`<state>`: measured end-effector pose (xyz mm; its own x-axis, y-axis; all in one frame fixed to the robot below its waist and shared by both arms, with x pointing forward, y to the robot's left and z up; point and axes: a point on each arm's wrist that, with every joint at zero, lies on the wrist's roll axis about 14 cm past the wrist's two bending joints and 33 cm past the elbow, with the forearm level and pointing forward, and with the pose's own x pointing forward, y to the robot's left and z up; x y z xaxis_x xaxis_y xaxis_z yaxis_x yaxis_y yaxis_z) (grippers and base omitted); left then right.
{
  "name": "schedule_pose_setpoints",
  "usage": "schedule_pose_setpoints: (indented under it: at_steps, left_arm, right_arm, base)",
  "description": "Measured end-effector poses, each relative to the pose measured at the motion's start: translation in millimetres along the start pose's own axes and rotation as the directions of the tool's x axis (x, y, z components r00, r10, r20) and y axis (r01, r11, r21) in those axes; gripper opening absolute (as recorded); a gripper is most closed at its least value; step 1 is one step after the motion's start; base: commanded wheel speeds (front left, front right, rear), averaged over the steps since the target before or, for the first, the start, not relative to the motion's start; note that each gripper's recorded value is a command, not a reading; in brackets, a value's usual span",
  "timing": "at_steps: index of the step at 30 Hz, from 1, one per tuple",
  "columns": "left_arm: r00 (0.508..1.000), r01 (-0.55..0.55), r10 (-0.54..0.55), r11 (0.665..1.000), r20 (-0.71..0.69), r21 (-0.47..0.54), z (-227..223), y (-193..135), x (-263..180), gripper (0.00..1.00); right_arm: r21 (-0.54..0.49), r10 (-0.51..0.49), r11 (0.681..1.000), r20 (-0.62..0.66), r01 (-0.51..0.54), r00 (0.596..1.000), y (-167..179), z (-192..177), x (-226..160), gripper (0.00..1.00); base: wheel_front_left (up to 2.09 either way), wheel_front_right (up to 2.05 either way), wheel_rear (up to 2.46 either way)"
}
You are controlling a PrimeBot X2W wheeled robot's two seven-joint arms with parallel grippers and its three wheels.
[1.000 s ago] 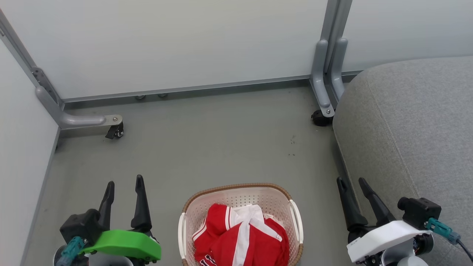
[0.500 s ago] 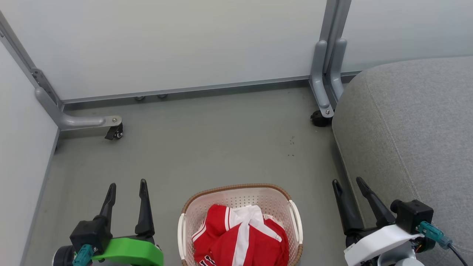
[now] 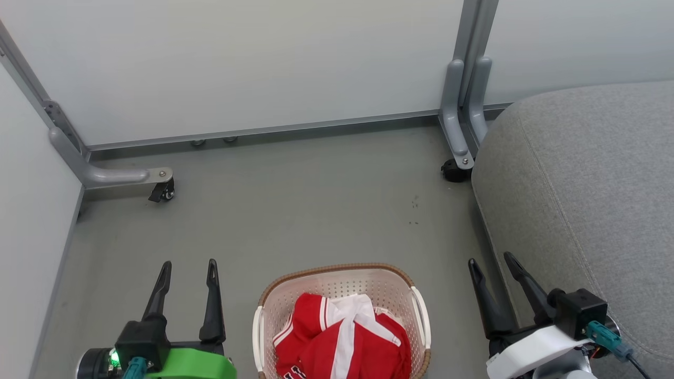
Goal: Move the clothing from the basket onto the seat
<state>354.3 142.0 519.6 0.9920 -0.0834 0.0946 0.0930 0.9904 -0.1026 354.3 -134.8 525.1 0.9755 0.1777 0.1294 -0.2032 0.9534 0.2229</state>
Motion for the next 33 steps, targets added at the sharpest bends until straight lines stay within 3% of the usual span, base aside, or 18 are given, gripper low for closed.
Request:
schedule_pose_setpoints:
  at_steps: [22,33]
  left_arm:
    - [0.998,0.053,-0.059,0.988,0.035,0.143,2.9,-13.1,-7.9,1.00]
    - [0.998,0.056,-0.061,0.988,0.028,0.144,0.0,-12.3,-8.1,1.00]
  right_arm:
    - [-0.139,0.051,0.989,0.035,-0.045,0.998,12.2,7.3,-6.5,1.00]
    - [-0.143,0.046,0.989,0.030,-0.041,0.998,10.8,5.8,-7.0,1.00]
  base:
    - [0.00,0.00,0.00]
    - [0.00,0.00,0.00]
